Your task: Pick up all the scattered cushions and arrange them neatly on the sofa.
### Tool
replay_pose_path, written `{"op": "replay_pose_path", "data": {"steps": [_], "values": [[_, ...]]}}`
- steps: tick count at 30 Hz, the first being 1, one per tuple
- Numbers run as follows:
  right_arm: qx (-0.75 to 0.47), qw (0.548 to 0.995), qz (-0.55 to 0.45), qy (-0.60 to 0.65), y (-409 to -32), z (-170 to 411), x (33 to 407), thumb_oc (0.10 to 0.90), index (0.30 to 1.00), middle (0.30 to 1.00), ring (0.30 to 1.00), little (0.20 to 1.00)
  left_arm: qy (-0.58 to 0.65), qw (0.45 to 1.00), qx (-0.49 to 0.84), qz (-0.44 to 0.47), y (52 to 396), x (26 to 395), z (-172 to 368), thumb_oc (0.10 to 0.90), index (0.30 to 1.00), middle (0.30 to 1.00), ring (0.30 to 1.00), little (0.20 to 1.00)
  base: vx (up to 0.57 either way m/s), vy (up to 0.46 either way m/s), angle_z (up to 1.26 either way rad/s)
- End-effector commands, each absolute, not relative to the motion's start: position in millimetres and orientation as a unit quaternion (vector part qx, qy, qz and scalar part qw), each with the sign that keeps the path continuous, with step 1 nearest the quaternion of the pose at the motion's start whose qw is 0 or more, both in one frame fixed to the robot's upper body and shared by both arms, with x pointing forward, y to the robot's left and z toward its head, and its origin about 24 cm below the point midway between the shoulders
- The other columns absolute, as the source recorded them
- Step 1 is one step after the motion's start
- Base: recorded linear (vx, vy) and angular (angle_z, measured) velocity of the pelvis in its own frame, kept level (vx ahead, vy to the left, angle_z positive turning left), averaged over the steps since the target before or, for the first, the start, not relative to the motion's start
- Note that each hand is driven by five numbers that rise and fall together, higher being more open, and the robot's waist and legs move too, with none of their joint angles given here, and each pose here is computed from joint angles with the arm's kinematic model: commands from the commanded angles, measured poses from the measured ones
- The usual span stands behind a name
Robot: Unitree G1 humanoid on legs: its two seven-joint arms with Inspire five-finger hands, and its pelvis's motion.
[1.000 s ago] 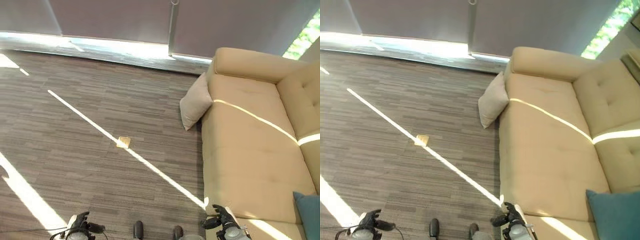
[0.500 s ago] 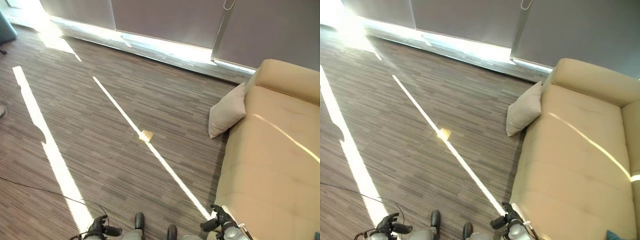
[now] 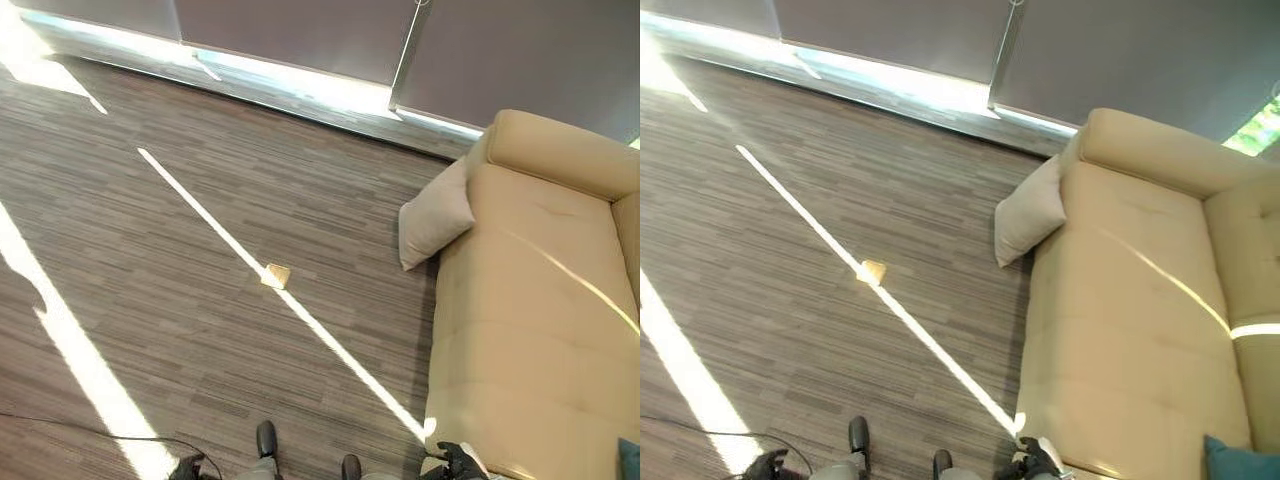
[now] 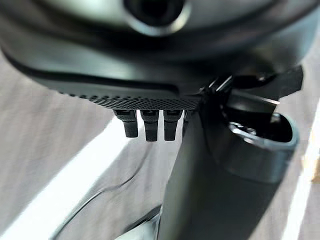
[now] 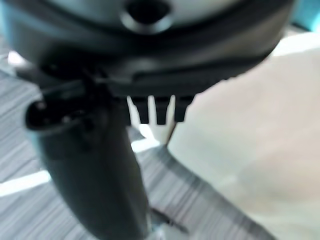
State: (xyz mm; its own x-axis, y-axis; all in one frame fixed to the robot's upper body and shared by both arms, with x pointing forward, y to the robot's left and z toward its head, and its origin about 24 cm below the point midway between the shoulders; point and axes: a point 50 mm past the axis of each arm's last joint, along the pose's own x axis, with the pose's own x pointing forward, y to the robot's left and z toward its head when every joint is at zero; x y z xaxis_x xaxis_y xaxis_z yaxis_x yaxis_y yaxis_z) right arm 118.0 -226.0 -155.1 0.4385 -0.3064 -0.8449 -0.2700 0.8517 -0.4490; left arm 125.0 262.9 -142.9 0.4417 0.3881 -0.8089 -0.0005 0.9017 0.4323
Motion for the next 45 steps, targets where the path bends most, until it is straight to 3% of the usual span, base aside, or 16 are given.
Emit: {"op": "replay_pose_path", "data": {"steps": [1,10,21,31,37,45], "values": [[-0.283,0.821,-0.030,0.495,-233,-145,140,0.800,0.900,0.900,0.900,0.900,0.523,0.818,0.199,0.134,277,112,-142,0.800,0.900,0.900,0.900,0.900,0.19,0.160,-0.08],[-0.281,0.826,-0.032,0.487,-232,-143,146,0.800,0.900,0.900,0.900,0.900,0.537,0.809,0.191,0.143,277,107,-144,0.800,0.900,0.900,0.900,0.900,0.34,0.061,-0.33],[-0.276,0.803,-0.058,0.525,-249,-149,116,0.800,0.900,0.900,0.900,0.900,0.563,0.797,0.183,0.120,260,88,-155,0.800,0.900,0.900,0.900,0.900,0.29,-0.069,-0.04],[-0.298,0.801,-0.058,0.516,-259,-143,125,0.800,0.900,0.900,0.900,0.900,0.544,0.811,0.171,0.128,262,98,-151,0.800,0.900,0.900,0.900,0.900,0.26,0.001,-0.49],[-0.308,0.775,-0.048,0.549,-259,-151,104,0.800,0.900,0.900,0.900,0.900,0.559,0.802,0.169,0.125,261,90,-154,0.800,0.900,0.900,0.900,0.900,0.33,0.189,-0.32],[-0.274,0.804,-0.050,0.526,-243,-150,119,0.800,0.900,0.900,0.900,0.900,0.518,0.822,0.184,0.149,278,119,-140,0.800,0.900,0.900,0.900,0.900,0.20,0.247,-0.29]]}}
